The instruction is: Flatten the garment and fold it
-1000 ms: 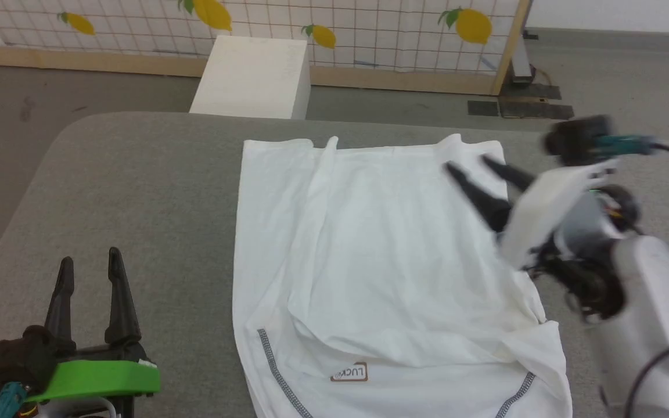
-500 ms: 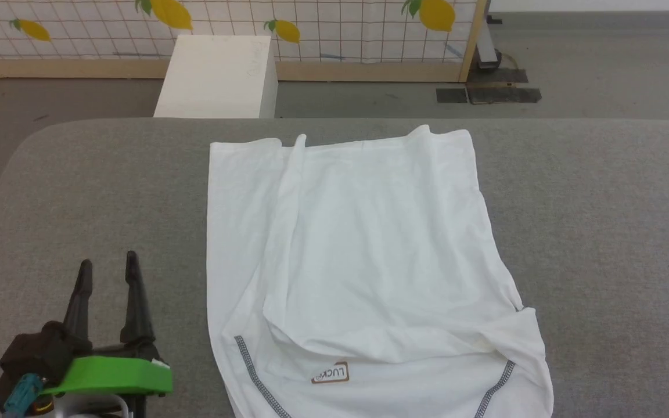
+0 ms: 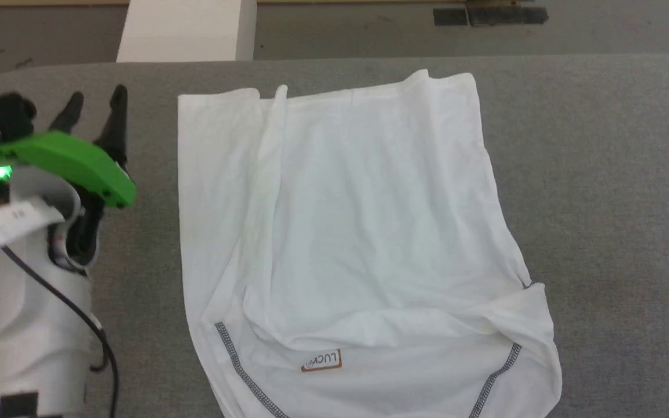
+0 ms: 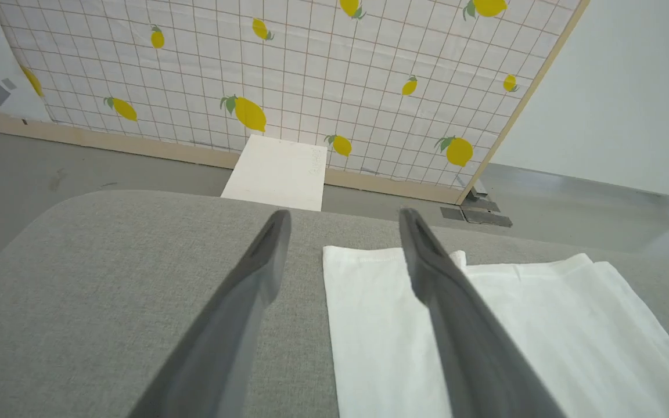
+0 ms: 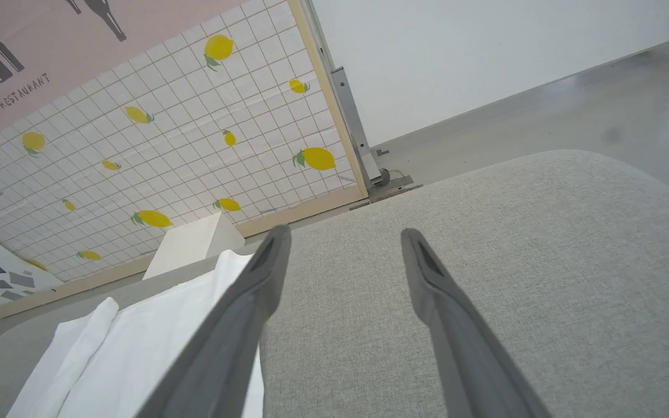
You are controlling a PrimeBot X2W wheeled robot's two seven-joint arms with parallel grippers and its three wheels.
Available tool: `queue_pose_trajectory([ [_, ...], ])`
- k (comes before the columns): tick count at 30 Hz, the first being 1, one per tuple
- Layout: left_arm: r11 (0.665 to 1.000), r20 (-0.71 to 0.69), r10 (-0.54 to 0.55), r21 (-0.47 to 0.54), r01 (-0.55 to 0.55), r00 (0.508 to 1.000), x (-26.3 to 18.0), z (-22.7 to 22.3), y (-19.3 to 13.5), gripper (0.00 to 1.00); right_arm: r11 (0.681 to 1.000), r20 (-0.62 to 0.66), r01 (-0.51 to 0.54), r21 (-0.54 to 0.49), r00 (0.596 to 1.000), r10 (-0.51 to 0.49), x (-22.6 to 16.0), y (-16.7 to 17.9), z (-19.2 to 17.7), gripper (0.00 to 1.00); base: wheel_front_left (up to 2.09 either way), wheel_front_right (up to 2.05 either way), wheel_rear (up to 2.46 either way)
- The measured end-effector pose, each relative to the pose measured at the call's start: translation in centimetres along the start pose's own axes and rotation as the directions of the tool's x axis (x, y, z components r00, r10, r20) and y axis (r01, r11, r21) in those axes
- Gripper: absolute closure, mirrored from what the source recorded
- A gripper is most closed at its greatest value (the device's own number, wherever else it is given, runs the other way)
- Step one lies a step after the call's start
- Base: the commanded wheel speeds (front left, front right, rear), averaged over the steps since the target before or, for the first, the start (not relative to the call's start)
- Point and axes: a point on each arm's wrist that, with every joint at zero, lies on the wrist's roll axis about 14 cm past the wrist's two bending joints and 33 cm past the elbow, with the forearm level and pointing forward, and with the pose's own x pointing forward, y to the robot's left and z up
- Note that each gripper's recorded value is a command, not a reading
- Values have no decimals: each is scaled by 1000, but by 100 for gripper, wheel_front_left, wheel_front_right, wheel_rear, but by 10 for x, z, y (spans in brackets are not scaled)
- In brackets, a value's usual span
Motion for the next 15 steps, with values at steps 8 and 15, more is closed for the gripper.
queue_pose_trajectory([
  [8, 999, -383, 34, 39, -21, 923, 71, -40, 21, 0, 1000, -72, -11, 7, 997, 12, 31, 1, -35, 0, 0, 0, 0],
  [15, 997, -631, 41, 76, 9, 775, 90, -113, 20, 0, 999, -154, 45, -5, 987, -45, 44, -22, -79, 0, 0, 0, 0],
])
